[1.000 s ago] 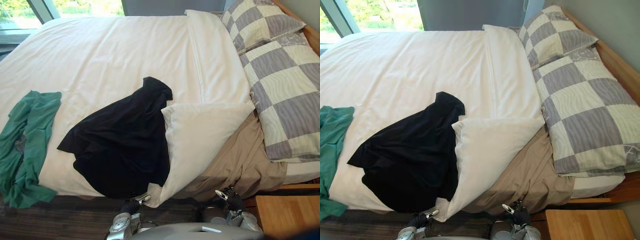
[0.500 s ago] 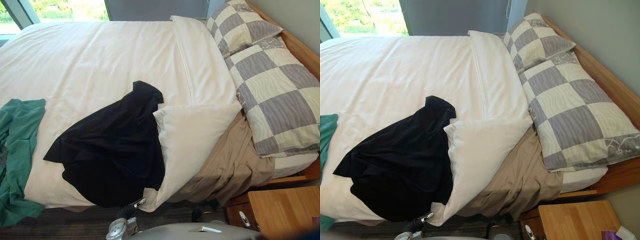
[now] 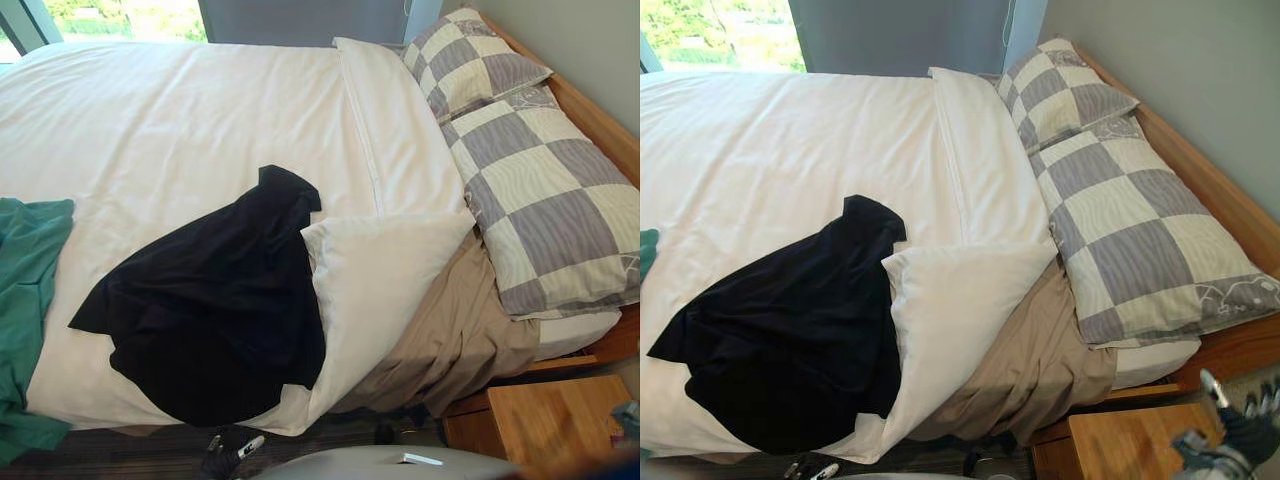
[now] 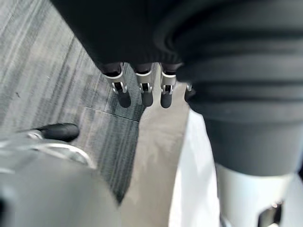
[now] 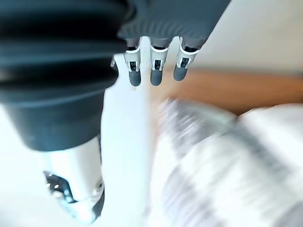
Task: Tidy the bed and pick cloth on bed and put in laundry
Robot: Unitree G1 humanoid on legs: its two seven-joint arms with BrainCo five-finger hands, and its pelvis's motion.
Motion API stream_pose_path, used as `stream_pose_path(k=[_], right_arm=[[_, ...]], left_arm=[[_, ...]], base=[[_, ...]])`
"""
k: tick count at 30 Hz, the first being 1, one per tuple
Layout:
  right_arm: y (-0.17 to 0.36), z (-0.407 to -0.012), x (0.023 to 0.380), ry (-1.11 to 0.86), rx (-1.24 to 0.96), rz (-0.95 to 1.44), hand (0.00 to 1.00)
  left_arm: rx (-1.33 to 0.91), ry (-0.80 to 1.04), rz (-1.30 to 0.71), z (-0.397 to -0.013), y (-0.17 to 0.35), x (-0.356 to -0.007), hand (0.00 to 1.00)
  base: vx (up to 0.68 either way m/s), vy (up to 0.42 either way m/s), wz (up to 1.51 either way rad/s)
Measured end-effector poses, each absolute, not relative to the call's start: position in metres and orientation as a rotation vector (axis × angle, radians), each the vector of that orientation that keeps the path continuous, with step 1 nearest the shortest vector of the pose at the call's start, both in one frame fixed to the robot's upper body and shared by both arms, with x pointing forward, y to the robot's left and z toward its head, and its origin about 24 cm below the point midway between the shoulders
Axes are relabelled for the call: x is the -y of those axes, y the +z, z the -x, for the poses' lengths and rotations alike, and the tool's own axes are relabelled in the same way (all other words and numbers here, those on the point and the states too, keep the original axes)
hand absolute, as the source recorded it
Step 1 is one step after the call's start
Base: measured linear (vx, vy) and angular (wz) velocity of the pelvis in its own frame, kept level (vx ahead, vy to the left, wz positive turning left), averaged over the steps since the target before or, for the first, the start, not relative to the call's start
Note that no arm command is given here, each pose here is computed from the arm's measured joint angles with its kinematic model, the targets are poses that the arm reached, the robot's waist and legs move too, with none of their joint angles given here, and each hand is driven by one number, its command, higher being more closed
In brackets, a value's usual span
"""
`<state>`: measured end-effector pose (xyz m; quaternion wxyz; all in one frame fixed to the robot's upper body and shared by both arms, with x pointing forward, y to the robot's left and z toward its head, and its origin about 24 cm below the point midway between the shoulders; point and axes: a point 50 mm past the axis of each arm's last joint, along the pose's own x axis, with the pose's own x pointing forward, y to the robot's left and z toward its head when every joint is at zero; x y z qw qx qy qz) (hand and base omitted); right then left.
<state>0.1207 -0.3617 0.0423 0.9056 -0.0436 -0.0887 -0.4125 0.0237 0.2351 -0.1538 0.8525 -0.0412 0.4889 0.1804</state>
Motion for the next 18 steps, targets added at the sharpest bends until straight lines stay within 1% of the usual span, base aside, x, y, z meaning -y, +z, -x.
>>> stream_pose_path(k=[1, 2, 4, 5, 6, 7, 8, 13, 16, 18], right_arm=[[0.054, -0.133, 0.359, -0.798, 0.208, 0.14, 0.0], [0.058, -0.138, 0.357, -0.78, 0.221, 0.157, 0.0], [0.077, -0.157, 0.349, -0.663, 0.253, 0.251, 0.0], [0.08, -0.161, 0.346, -0.636, 0.256, 0.267, 0.0], [0.089, -0.174, 0.337, -0.547, 0.268, 0.312, 0.0], [0.092, -0.179, 0.332, -0.51, 0.271, 0.33, 0.0], [0.099, -0.193, 0.321, -0.416, 0.275, 0.366, 0.0], [0.093, -0.225, 0.288, -0.232, 0.215, 0.384, 0.0], [0.078, -0.243, 0.26, -0.114, 0.143, 0.475, 0.0], [0.074, -0.25, 0.249, -0.067, 0.124, 0.517, 0.0]], left_arm=[[-1.04, 0.379, 0.081, -0.019, -0.154, -0.236, 0.0], [-1.043, 0.373, 0.077, -0.019, -0.154, -0.235, 0.0], [-1.055, 0.346, 0.06, -0.017, -0.154, -0.234, 0.0], [-1.056, 0.345, 0.059, -0.016, -0.154, -0.234, 0.0], [-1.059, 0.343, 0.056, -0.016, -0.154, -0.235, 0.0], [-1.06, 0.337, 0.052, -0.016, -0.154, -0.235, 0.0], [-1.063, 0.318, 0.039, -0.017, -0.154, -0.235, 0.0], [-1.083, 0.291, 0.02, -0.016, -0.155, -0.233, 0.0], [-1.086, 0.271, 0.013, -0.018, -0.156, -0.231, 0.0], [-1.08, 0.267, 0.011, -0.021, -0.156, -0.231, 0.0]], base=[[0.03, 0.021, 0.09], [0.03, 0.02, 0.06], [0.0, 0.0, 0.0], [0.0, 0.012, 0.08], [-0.01, -0.003, 0.11], [-0.03, -0.007, 0.13], [-0.04, -0.015, 0.1], [-0.05, -0.021, 0.19], [-0.04, -0.022, 0.2], [-0.03, -0.019, 0.16]])
